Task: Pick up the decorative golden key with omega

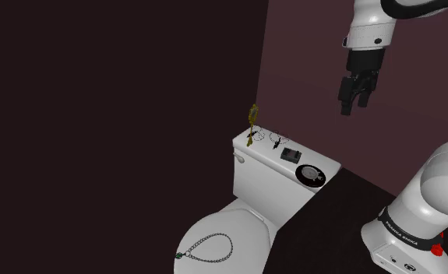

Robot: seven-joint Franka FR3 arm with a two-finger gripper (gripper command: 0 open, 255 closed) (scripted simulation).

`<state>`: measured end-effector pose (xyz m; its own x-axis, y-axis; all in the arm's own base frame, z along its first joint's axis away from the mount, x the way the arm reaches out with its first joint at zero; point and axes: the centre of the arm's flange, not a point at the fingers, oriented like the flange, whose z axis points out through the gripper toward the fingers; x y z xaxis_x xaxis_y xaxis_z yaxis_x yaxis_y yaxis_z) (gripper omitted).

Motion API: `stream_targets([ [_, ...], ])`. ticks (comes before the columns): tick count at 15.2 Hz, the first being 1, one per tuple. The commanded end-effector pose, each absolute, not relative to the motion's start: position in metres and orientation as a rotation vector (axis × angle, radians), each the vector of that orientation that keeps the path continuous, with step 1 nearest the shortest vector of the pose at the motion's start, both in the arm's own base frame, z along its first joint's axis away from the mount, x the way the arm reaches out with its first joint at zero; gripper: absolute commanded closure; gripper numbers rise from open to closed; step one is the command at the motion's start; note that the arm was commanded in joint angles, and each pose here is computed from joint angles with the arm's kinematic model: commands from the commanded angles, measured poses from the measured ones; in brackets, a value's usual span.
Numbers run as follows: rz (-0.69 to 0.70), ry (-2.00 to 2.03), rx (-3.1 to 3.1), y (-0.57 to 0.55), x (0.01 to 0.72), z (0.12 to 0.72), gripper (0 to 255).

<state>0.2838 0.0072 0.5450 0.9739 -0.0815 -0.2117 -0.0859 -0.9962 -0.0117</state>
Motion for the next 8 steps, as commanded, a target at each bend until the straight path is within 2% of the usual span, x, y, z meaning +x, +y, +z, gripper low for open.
stream_targets([
  [1, 0.331, 0.131, -3.1, 0.007, 0.284, 0.545, 0],
  [8, 0.197, -0.01, -3.138, -0.011, 0.348, 0.503, 0],
])
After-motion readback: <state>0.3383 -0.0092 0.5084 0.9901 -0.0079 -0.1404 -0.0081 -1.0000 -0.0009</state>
